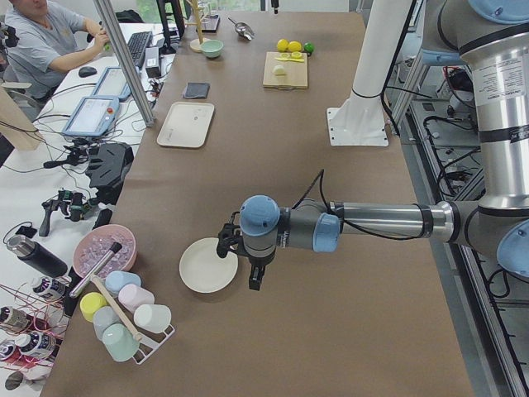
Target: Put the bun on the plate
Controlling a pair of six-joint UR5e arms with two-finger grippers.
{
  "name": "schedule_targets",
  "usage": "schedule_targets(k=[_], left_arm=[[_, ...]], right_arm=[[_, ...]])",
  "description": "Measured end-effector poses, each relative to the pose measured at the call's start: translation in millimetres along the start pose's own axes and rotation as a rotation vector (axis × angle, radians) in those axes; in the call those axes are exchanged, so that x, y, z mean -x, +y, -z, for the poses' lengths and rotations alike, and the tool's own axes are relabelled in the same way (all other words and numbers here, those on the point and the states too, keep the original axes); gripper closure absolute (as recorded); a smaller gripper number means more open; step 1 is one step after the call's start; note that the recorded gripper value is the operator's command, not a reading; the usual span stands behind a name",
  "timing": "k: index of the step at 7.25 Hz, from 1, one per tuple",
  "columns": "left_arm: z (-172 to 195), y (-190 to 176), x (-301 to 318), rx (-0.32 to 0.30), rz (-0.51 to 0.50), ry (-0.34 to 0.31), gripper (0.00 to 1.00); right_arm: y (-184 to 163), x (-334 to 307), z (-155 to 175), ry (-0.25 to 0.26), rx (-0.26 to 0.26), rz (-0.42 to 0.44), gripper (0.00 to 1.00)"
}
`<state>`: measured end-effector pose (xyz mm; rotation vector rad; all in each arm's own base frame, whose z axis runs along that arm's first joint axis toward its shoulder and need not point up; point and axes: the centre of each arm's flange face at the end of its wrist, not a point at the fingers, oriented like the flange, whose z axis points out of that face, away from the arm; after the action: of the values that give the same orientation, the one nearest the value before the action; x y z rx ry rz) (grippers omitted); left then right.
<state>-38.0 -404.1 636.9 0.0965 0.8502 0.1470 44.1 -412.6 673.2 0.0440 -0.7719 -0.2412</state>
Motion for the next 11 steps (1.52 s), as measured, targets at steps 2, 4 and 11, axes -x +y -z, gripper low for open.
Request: schedule_targets(k=[2, 4, 11], left_arm=[[-5, -17, 1, 0.003, 0.013, 0.001, 0.03], [-17, -36, 13, 0.015, 0.155, 0.001, 0.02], [-105, -85, 36, 0.019, 0.222, -0.066, 0.03]], right_arm=[[0, 1, 0, -0.002, -0.024, 0.021, 0.00], [2, -1, -3, -0.012, -0.024, 0.019, 0.00], [4, 0, -5, -0.034, -0.051, 0.038, 0.00]])
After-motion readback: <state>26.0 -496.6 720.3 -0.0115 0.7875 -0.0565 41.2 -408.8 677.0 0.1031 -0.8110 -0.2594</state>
